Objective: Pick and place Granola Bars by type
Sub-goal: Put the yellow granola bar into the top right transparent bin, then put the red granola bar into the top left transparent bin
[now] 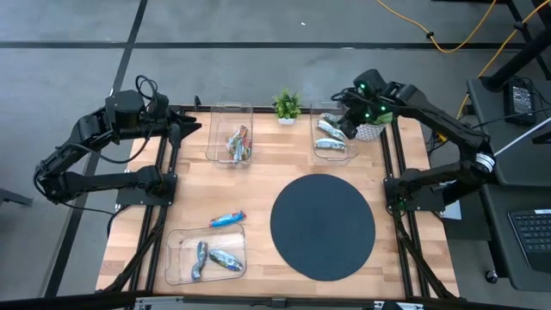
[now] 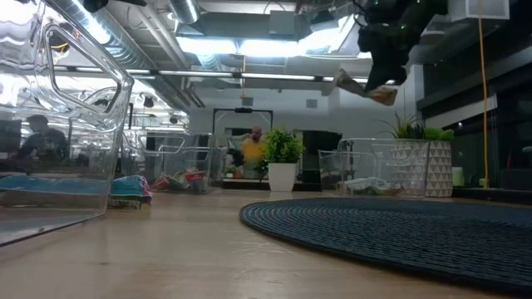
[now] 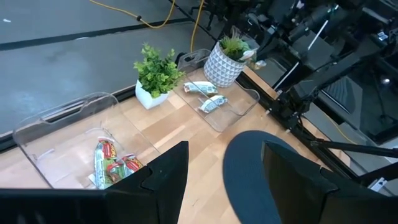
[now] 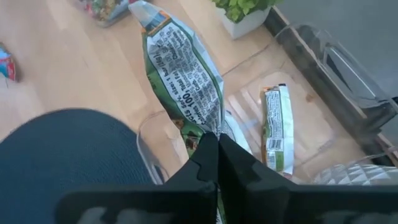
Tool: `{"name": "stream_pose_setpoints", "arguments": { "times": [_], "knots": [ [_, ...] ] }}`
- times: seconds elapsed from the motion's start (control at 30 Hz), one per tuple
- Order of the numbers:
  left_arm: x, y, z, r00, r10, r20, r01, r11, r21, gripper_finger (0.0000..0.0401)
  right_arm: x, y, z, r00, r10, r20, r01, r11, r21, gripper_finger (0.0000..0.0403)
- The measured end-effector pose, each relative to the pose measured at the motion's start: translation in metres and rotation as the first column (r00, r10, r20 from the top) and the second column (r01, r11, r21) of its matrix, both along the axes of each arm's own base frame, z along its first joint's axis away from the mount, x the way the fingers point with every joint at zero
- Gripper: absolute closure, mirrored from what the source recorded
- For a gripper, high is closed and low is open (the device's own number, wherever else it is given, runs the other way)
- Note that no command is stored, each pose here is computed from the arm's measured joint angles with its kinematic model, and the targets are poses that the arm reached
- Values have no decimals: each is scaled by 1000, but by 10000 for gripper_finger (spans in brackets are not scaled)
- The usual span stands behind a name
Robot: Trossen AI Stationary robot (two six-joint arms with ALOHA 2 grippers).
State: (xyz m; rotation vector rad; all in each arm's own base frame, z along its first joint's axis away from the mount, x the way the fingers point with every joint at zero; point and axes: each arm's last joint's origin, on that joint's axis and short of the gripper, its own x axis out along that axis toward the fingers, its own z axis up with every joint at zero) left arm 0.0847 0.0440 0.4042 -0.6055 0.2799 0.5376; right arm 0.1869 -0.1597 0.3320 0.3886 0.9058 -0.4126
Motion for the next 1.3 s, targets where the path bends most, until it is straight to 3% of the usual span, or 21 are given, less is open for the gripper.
{"name": "stream_pose_setpoints", "arguments": {
  "times": [0.4, 0.67, 1.0, 1.13, 1.3],
  "knots": [
    [8, 5, -2, 999, 23, -30, -23, 1000, -6, 207, 22, -26, -62, 989, -16, -148, 23, 999, 42, 399],
    [13, 7, -4, 999, 2, -43, -3, 1000, -24, 207, 16, -36, -104, 974, -63, -216, 78, 995, 61, 399],
    [16, 10, -5, 998, 23, -61, -25, 999, -21, 207, 6, -40, -121, 970, -95, -222, 112, 992, 63, 395],
    [20, 11, -7, 998, 7, -64, -9, 999, -39, 207, 7, -41, -121, 973, -99, -210, 113, 992, 54, 368],
    [22, 10, -7, 998, -46, -53, 42, 996, -77, 207, 8, -42, -119, 974, -101, -201, 112, 993, 46, 302]
  ]
}}
